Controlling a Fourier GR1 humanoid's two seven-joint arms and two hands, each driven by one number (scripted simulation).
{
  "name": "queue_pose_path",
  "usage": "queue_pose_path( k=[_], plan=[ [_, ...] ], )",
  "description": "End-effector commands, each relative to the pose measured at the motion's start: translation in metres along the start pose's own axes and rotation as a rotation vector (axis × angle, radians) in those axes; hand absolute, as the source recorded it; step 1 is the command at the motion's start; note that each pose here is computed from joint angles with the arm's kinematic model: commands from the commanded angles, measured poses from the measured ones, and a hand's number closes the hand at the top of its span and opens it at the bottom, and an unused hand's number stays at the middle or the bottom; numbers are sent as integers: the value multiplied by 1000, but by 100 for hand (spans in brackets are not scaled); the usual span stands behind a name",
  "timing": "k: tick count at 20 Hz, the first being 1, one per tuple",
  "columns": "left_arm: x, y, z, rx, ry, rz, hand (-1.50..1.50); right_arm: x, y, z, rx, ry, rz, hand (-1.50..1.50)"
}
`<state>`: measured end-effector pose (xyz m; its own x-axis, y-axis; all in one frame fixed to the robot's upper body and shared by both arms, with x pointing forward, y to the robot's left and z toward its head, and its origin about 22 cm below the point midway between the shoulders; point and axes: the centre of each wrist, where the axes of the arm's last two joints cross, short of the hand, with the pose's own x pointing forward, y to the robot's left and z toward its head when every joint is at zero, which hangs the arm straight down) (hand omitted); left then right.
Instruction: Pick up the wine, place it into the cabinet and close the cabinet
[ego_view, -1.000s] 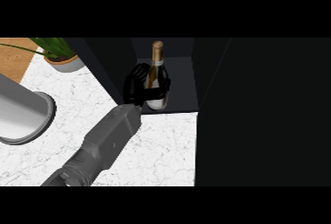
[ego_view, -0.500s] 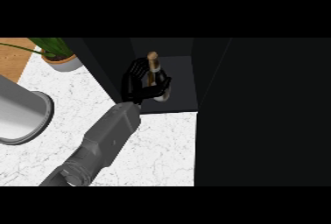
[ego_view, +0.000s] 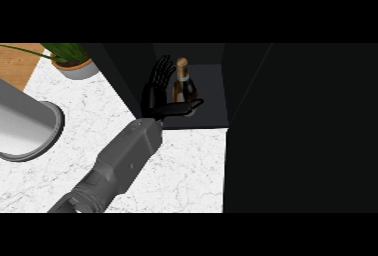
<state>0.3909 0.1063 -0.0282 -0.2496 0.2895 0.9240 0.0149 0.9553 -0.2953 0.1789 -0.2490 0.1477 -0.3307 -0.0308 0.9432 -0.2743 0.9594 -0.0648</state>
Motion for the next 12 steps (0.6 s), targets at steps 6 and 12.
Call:
queue_pose_path(
  k=[6,12],
  plan=[
    [-6,13,25,-6,-56,-50,-150,-1,-8,7,-13,15,9,-150],
    [13,-1,51,-139,-17,-1,-150,-4,0,13,-26,17,1,-150]
  ],
)
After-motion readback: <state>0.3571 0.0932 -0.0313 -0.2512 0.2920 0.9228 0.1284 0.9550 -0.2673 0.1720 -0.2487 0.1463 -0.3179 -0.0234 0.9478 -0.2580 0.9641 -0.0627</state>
